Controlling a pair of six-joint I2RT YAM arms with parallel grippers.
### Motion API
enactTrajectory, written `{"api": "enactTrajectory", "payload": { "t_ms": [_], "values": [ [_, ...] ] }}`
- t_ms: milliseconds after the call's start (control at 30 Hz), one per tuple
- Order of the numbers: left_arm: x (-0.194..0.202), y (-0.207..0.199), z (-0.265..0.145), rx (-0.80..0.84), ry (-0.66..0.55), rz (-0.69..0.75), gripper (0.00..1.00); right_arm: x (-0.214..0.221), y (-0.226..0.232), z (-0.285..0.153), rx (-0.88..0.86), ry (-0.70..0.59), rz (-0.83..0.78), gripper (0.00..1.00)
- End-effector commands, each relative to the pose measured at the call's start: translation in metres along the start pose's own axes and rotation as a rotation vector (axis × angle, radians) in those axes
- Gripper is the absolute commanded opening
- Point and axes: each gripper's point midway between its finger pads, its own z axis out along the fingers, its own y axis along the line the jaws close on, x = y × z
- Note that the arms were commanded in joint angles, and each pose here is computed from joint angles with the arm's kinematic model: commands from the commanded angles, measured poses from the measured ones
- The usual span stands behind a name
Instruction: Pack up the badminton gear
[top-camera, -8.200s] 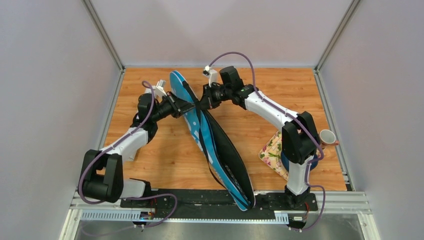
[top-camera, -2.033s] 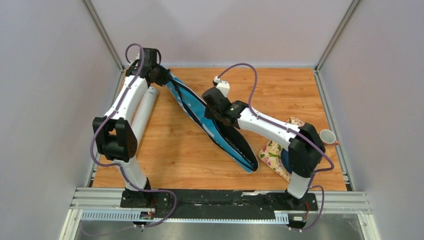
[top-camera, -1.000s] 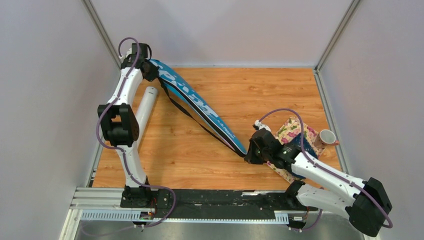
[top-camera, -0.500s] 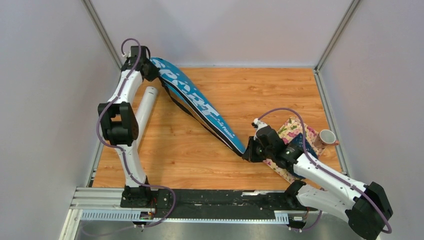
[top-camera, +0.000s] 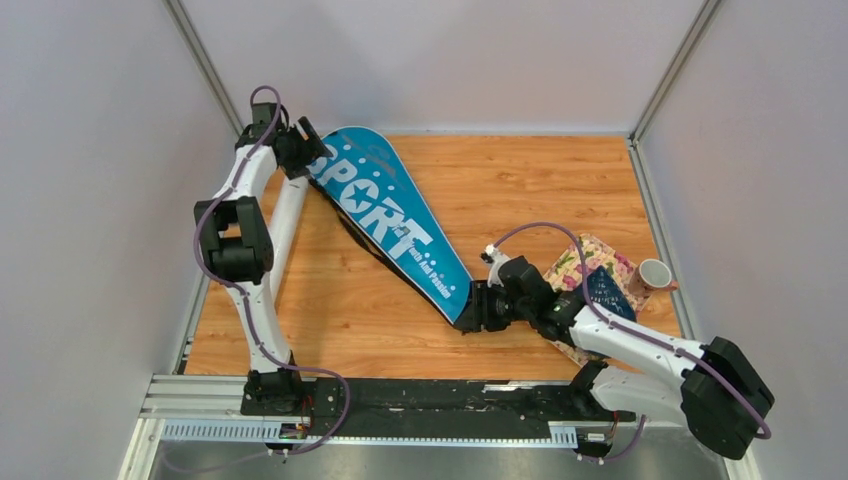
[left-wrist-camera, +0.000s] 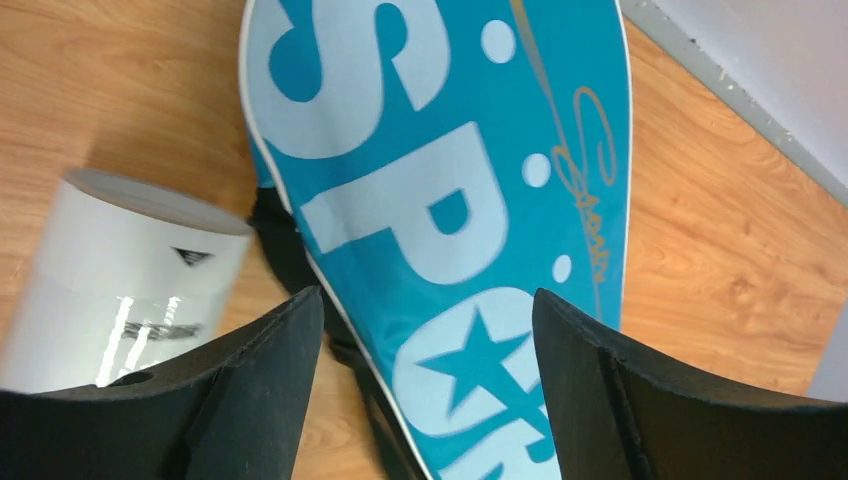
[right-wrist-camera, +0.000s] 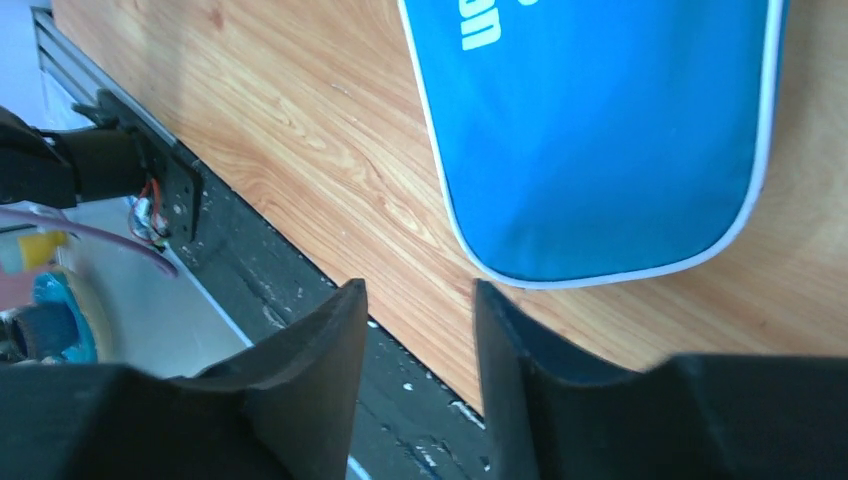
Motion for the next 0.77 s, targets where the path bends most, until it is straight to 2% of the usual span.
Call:
{"api": "enactTrajectory", "payload": {
  "t_ms": [0, 67, 167, 200, 267, 300, 333, 367, 400, 433, 467, 500, 533, 600, 633, 700, 733],
  "values": [
    [-0.012, -0.012, -0.038, -0.057, 0.005, 0.038, 0.83, -0.028, 0.027, -0.015, -0.052, -0.092, -0.072, 0.54],
    [-0.017, -0.014, -0.061, -0.077, -0.021, 0.049, 0.84, -0.034, 0.029, -0.026, -0.029, -0.105, -0.094, 0.63],
    [-0.02, -0.021, -0.092, -0.072, -0.075, 0.072, 0.83, -0.044, 0.025, -0.043, 0.039, -0.146, -0.138, 0.64],
    [-0.013, -0.027, -0.098, -0.035, -0.058, 0.071, 0.81, -0.055, 0.027, -0.051, 0.06, -0.185, -0.153, 0.64],
    [-0.013, -0.059, -0.127, 0.095, -0.092, 0.072, 0.77, -0.062, 0.024, -0.065, 0.112, -0.209, -0.183, 0.65],
    [0.011, -0.065, -0.129, 0.17, -0.029, 0.056, 0.77, -0.079, 0.028, -0.076, 0.143, -0.269, -0.193, 0.65],
    [0.013, -0.083, -0.156, 0.241, -0.067, 0.067, 0.76, -0.084, 0.022, -0.086, 0.193, -0.299, -0.197, 0.65],
    [0.017, -0.101, -0.167, 0.313, -0.098, 0.08, 0.76, -0.091, 0.02, -0.094, 0.222, -0.331, -0.213, 0.66],
    [0.041, -0.103, -0.169, 0.351, -0.062, 0.092, 0.76, -0.1, 0.017, -0.102, 0.266, -0.367, -0.228, 0.66],
    [0.044, -0.121, -0.2, 0.417, -0.119, 0.142, 0.75, -0.109, 0.02, -0.114, 0.287, -0.398, -0.242, 0.67],
    [0.047, -0.133, -0.213, 0.468, -0.155, 0.18, 0.76, -0.116, 0.021, -0.125, 0.305, -0.438, -0.266, 0.69],
    [0.071, -0.14, -0.218, 0.518, -0.121, 0.206, 0.76, -0.124, 0.016, -0.137, 0.354, -0.482, -0.277, 0.71],
    [0.072, -0.155, -0.25, 0.589, -0.186, 0.246, 0.76, -0.133, 0.023, -0.151, 0.353, -0.531, -0.291, 0.72],
    [0.098, -0.166, -0.269, 0.678, -0.184, 0.295, 0.76, -0.146, 0.031, -0.181, 0.35, -0.644, -0.322, 0.73],
    [0.099, -0.181, -0.305, 0.769, -0.27, 0.353, 0.76, -0.152, 0.036, -0.193, 0.337, -0.695, -0.329, 0.73],
    [0.118, -0.188, -0.345, 0.883, -0.324, 0.417, 0.77, -0.163, 0.052, -0.232, 0.287, -0.842, -0.352, 0.77],
    [0.116, -0.194, -0.366, 0.942, -0.393, 0.461, 0.78, -0.166, 0.056, -0.245, 0.274, -0.888, -0.351, 0.8]
  ]
}}
